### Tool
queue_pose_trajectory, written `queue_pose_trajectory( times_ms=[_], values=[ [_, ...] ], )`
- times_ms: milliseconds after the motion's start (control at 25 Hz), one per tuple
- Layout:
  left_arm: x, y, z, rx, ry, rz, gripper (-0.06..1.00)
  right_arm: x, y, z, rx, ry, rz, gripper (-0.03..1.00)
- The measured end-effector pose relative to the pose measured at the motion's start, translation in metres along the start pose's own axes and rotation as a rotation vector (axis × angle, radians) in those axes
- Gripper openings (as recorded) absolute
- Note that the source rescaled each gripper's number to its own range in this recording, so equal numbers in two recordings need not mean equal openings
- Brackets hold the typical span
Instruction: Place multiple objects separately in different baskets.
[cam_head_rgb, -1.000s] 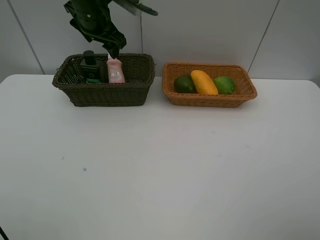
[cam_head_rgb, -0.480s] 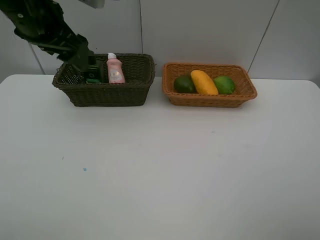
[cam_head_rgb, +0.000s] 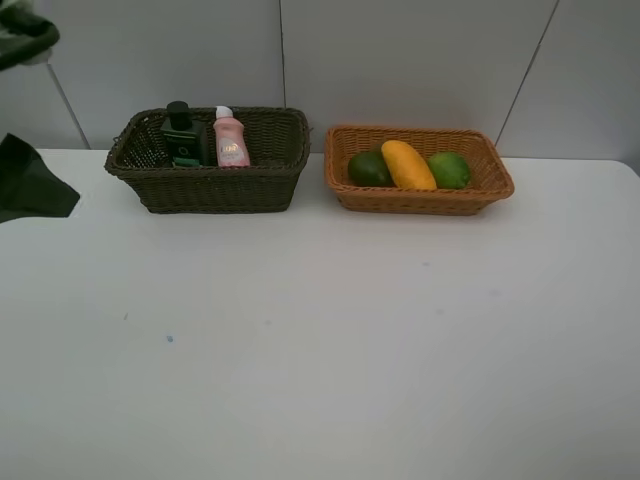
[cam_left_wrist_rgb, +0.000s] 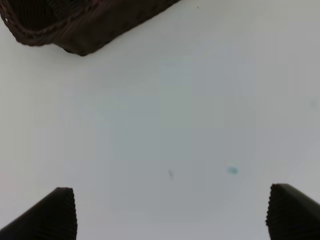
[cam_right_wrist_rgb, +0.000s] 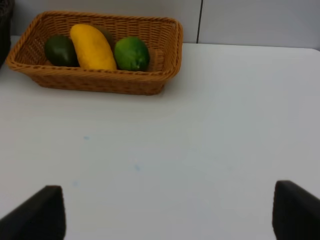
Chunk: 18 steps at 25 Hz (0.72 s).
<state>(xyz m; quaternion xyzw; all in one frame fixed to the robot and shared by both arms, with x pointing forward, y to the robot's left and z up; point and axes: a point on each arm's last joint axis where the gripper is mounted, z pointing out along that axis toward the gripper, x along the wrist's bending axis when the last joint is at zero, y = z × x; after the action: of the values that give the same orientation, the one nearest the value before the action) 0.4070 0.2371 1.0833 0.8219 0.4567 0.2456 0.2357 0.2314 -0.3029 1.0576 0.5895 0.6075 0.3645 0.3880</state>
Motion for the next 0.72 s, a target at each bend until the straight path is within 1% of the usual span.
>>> queue_pose_trajectory(
  times_ms=[160, 320, 440, 600, 720],
  values=[
    [-0.007, -0.034, -0.003, 0.029, -0.013, -0.009, 1.0, 0.0, 0.0, 0.0, 0.0, 0.0, 0.0, 0.99],
    [-0.013, -0.069, -0.006, 0.024, -0.019, -0.017, 1.0, 0.0, 0.0, 0.0, 0.0, 0.0, 0.0, 0.99],
    [-0.016, -0.089, -0.014, -0.029, -0.014, -0.026, 1.0, 0.0, 0.0, 0.0, 0.0, 0.0, 0.0, 0.99],
    [-0.017, -0.096, -0.035, -0.181, -0.01, -0.053, 1.0, 0.0, 0.0, 0.0, 0.0, 0.0, 0.0, 0.99],
    [-0.02, -0.102, -0.049, -0.274, -0.038, -0.094, 1.0, 0.0, 0.0, 0.0, 0.0, 0.0, 0.0, 0.99]
  ],
)
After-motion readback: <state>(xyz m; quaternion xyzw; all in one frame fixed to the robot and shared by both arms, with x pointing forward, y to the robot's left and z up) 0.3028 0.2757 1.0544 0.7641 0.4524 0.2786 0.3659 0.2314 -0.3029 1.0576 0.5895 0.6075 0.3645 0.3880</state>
